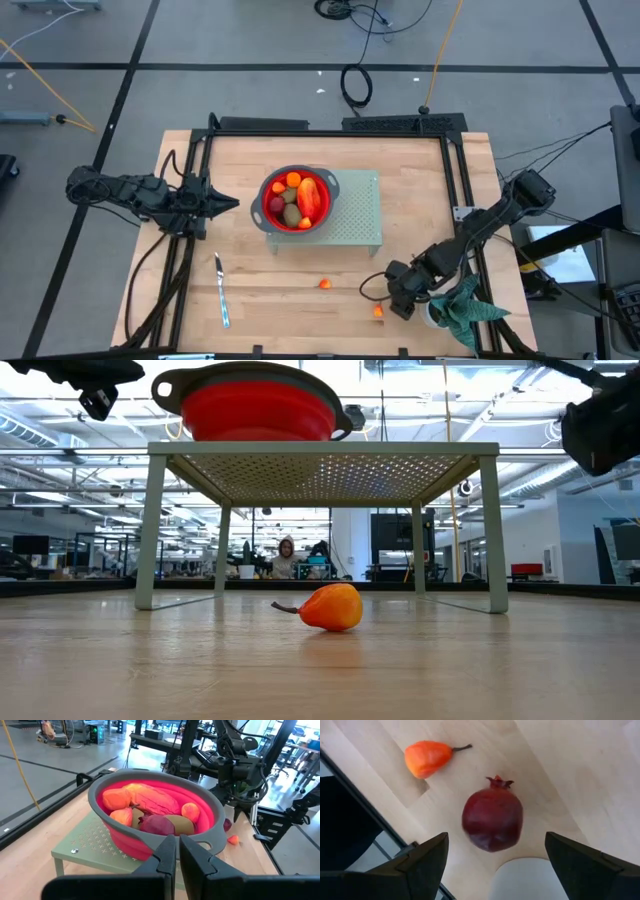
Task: Pick & Place Fruit
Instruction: Put the pomegranate fruit into the strainer
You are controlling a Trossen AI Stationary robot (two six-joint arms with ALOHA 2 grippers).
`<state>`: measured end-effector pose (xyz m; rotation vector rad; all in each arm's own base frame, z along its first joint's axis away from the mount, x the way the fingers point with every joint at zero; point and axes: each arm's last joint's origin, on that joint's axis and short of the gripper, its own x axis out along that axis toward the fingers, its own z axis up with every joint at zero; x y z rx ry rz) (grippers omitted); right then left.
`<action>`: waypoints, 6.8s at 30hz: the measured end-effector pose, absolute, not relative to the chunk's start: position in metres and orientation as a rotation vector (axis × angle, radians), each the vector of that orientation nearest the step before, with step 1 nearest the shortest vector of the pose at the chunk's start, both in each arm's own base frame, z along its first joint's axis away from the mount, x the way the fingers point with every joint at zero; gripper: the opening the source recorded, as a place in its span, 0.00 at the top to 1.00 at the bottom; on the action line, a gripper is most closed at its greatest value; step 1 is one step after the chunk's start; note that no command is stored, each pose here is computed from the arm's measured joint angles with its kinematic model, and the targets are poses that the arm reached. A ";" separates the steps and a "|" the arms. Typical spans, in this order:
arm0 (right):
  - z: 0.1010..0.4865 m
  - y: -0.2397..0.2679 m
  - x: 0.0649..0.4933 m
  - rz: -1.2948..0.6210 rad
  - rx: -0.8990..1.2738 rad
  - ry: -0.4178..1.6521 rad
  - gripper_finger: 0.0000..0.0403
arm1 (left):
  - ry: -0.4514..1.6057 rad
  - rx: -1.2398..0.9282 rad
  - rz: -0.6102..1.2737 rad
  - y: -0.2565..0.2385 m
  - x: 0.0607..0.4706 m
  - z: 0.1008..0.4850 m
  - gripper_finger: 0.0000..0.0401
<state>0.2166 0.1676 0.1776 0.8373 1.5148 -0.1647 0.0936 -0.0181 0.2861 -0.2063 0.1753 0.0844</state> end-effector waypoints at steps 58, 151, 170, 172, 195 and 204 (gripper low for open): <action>0.144 0.168 0.202 -0.227 0.824 1.352 0.21 | 0.181 -0.209 0.039 -0.019 0.094 0.286 0.95; 0.316 0.047 0.238 -0.026 0.281 -0.057 0.54 | 0.119 0.513 -0.058 -0.077 0.278 0.420 0.87; 0.316 0.048 0.239 0.050 0.464 -0.044 0.55 | 0.254 0.806 0.027 -0.077 0.338 0.405 0.36; 0.316 0.049 0.239 0.055 0.494 -0.042 0.54 | 0.270 0.808 0.030 -0.075 0.343 0.401 0.33; 0.310 0.050 0.240 0.073 0.665 0.023 0.55 | 0.231 0.915 0.023 -0.084 0.380 0.373 0.32; 0.306 0.052 0.245 0.110 0.712 0.058 0.55 | 0.254 0.900 -0.038 -0.087 0.385 0.363 0.32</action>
